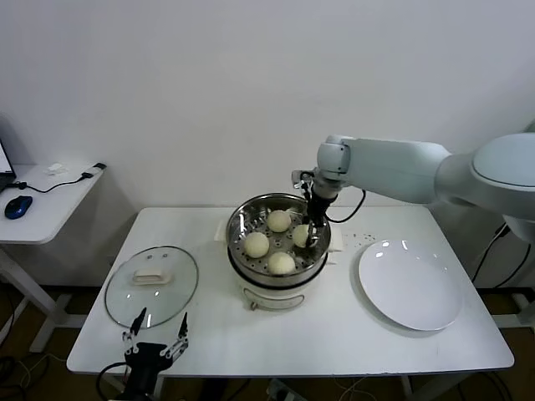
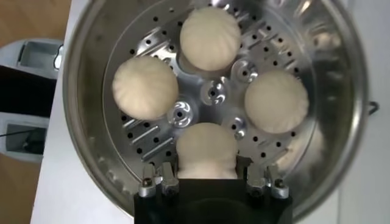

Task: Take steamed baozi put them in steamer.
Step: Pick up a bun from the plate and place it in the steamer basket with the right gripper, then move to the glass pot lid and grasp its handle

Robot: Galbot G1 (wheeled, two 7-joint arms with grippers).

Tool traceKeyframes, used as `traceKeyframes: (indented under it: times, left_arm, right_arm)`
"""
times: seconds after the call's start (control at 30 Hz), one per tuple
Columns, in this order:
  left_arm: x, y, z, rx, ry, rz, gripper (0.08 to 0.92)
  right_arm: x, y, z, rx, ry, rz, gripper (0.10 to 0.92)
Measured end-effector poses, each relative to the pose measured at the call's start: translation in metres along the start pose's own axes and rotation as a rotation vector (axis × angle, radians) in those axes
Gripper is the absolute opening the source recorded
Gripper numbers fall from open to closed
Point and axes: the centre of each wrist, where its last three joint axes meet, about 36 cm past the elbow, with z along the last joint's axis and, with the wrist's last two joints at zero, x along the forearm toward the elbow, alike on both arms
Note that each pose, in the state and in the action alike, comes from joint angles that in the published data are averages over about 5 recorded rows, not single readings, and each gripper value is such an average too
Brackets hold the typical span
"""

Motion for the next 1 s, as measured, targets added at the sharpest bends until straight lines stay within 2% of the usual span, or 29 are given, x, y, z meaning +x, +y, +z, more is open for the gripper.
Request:
traceKeyframes:
  times: [0.17,0.33,0.43,0.77,1.0]
  left_arm:
    - [-0.001,0.0,0.0,0.0,0.001,0.0,0.823]
    - [-0.002,0.0,0.0,0.0,-0.002,0.0,0.823]
    - [-0.002,0.0,-0.001,-0.001,-0.004,0.001,0.823]
    - [0.0,0.0,-0.003,-0.004,-0.007,0.0,0.823]
    - [0.0,0.002,-0.006,-0.008,-0.017,-0.006,0.823]
  right_arm:
    - [-0.01,0.0,0.0,-0.01,0.004,0.001,0.646]
    - [-0.01,0.0,-0.002,-0.02,-0.008,0.007,0.769]
    - [-0.007,0.0,-0.002,-0.024,-0.017,0.008,0.812]
    - [0.026,0.0,0.009,-0.027,-0.07,0.02,0.823]
    - [0.064,0.005,0.042,-0.024,-0.172,0.093,0.823]
